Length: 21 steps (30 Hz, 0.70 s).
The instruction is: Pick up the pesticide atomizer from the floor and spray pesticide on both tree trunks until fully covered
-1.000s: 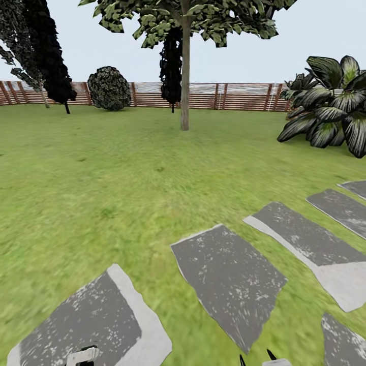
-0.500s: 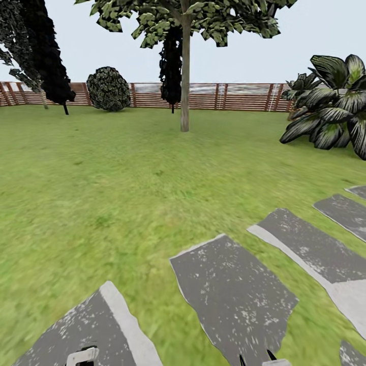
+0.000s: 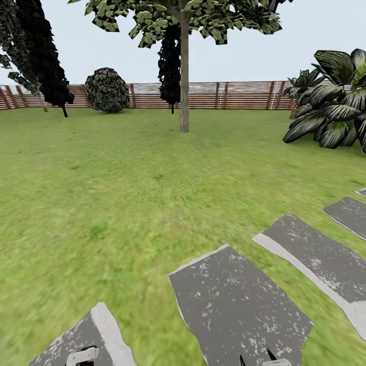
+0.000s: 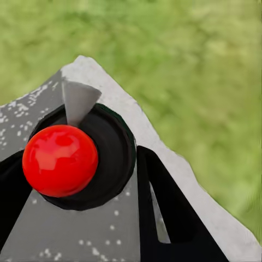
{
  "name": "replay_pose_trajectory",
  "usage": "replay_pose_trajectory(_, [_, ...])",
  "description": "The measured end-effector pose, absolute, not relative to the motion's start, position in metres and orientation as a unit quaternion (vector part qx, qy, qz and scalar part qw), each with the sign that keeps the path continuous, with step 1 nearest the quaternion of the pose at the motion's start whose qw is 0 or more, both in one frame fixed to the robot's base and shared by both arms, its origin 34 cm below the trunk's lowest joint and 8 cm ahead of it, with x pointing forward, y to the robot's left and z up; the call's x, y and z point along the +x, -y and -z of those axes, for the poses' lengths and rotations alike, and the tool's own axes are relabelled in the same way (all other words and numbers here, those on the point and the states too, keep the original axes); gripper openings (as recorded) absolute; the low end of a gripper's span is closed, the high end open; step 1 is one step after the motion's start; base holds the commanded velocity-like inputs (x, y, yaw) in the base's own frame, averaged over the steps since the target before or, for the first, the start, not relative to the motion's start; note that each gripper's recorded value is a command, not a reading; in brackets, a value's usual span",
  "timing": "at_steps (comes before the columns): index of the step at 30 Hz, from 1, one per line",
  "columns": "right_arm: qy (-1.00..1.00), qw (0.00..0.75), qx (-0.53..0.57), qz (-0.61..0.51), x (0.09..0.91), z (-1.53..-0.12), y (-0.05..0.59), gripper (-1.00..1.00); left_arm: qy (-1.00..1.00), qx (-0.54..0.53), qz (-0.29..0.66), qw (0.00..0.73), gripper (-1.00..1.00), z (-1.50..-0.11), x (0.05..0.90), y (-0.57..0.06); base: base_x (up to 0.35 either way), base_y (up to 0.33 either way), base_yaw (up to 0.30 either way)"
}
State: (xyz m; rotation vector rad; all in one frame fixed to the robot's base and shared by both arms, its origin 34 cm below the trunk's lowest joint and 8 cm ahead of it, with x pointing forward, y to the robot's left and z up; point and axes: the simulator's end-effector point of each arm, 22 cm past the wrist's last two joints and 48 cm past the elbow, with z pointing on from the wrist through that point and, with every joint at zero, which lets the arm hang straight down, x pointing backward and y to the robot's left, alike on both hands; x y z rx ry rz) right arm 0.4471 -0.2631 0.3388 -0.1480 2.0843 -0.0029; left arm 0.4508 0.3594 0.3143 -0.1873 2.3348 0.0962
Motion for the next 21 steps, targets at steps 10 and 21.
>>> replay_pose_trajectory(10, [-0.863,0.502,-0.061,0.001,0.4471,-0.3388,0.2631,1.0,-0.918,-0.074,-0.038,0.388,-1.0,-0.3143,0.4507,-0.3594,0.34,0.0,0.0])
replay_pose_trajectory(21, [-0.862,0.502,-0.061,0.001,0.4472,-0.339,0.2633,1.0,-0.918,-0.074,-0.038,0.388,-1.0,-0.3143,0.4508,-0.3594,0.34,0.0,0.0])
